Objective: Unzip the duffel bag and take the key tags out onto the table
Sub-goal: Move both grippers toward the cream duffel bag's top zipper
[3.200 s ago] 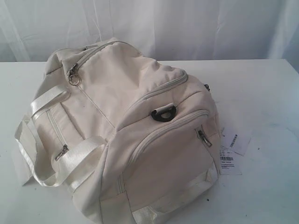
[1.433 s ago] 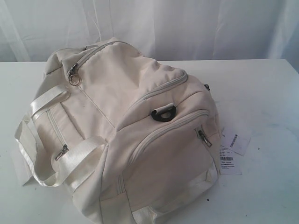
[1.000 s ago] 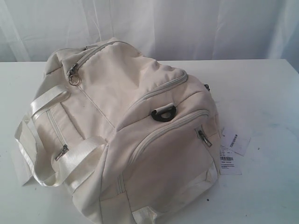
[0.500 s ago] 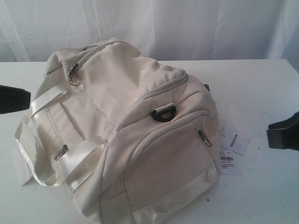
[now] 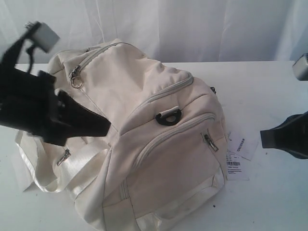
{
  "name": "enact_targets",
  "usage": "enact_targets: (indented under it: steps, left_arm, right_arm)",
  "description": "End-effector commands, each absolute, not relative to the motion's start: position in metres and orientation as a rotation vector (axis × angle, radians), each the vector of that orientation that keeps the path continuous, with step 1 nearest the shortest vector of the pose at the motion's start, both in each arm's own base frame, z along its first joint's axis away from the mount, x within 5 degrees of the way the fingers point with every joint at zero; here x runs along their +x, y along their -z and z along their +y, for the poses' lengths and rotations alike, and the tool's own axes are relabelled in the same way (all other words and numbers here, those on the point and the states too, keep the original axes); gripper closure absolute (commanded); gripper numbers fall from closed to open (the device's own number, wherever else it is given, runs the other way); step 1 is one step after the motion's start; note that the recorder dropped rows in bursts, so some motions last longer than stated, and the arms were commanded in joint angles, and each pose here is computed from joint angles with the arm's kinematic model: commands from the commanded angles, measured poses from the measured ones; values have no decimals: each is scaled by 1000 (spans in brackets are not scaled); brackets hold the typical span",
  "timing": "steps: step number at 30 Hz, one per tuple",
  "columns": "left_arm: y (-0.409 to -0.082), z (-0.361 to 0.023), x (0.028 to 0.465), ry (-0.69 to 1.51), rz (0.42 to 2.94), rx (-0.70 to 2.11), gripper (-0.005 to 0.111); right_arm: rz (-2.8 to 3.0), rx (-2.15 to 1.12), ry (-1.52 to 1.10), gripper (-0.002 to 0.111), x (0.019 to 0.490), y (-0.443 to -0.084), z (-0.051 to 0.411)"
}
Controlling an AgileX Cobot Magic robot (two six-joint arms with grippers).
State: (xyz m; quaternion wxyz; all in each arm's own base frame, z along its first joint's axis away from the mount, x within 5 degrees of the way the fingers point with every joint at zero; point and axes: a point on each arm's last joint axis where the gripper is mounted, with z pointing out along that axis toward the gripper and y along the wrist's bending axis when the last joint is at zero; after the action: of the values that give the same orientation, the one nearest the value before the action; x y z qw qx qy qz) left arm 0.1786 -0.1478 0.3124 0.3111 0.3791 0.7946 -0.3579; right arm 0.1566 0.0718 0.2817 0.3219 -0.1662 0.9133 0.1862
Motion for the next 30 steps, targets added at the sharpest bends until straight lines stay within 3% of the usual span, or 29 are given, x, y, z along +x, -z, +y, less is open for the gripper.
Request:
enact_targets:
  steps: [1,8,15,17,20,25,30]
  left_arm:
    - [-308,-166,190,945,2110,1000,107]
    - [-304,-156,208,631,2095,1034,107]
    - [-304,-104,245,392,2232,557,107]
    - [-302,-79,259,352,2292,470,101]
    - [-302,-45,294,351,2434,378,81]
    - [-298,-25,360,360,2495,378,58]
    - [-249,-21,408,257,2452,360,46]
  right_arm:
    - [2371,-451,-480,108,159,-284,73]
    - [2367,-438,-497,108,159,-284,73]
    - [2363,-412,-536,108,158,-285,75]
    - [2359,-385,-586,108,158,-287,78]
    - [2329,-431,-648,108,156,-289,82]
    - [2325,-497,-697,108,151,-289,91]
    - [2312,-592,-719,108,145,-289,100]
